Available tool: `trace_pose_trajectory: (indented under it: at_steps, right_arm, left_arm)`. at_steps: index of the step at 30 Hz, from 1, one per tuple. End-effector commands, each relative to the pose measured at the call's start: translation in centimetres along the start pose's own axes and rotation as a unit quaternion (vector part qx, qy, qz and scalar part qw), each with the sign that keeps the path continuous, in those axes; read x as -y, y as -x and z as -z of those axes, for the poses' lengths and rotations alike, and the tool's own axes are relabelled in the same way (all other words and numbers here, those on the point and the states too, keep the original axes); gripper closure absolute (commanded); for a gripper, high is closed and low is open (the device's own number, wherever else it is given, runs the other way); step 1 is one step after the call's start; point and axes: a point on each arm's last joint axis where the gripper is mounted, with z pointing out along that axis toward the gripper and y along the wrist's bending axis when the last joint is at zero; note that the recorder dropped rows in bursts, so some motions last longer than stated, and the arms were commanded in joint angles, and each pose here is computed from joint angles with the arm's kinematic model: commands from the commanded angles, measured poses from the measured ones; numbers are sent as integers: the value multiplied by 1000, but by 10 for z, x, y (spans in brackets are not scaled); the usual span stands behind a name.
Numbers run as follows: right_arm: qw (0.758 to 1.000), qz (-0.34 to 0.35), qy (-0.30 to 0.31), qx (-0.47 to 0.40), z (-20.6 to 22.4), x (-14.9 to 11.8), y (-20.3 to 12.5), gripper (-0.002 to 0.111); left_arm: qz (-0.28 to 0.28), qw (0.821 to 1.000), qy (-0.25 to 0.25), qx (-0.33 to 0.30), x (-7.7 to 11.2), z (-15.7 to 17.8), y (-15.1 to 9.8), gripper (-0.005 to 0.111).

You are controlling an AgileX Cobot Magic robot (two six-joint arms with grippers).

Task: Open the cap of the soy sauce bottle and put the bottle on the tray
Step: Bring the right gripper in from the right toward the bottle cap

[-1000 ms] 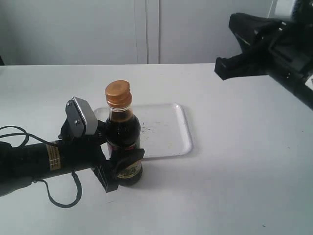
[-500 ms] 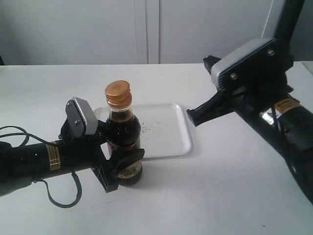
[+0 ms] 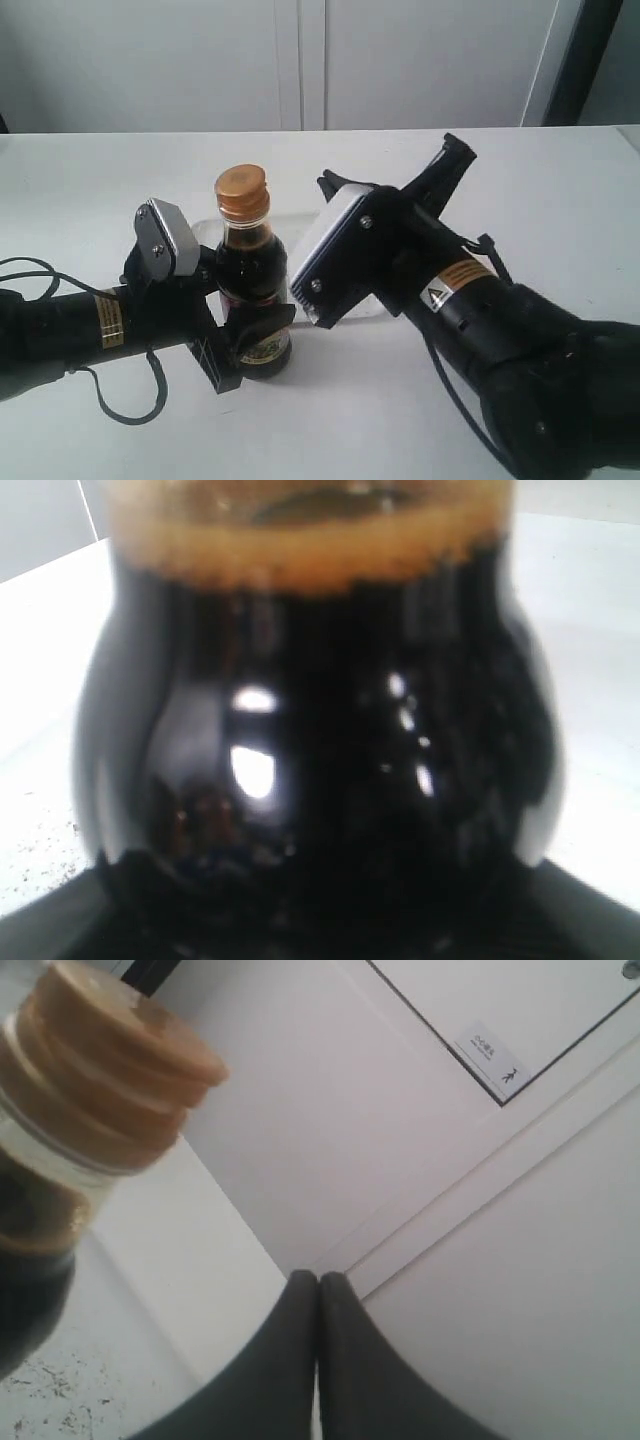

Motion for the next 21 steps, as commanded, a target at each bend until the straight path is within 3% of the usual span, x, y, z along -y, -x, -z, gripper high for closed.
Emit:
trace_pose_trajectory:
  at_steps: [1, 6, 21]
  right_arm:
    - [1000, 18, -4, 16, -4, -6, 8, 108]
    - [998, 50, 5, 31, -9, -14, 20, 108]
    - [998, 55, 14, 40, -16, -26, 30, 108]
  left_arm:
    - [-10, 1000, -1, 1, 2, -1, 1, 106]
    - [-11, 1000, -2, 1, 2, -1, 1, 106]
    - [-13, 1000, -3, 1, 2, -1, 1, 106]
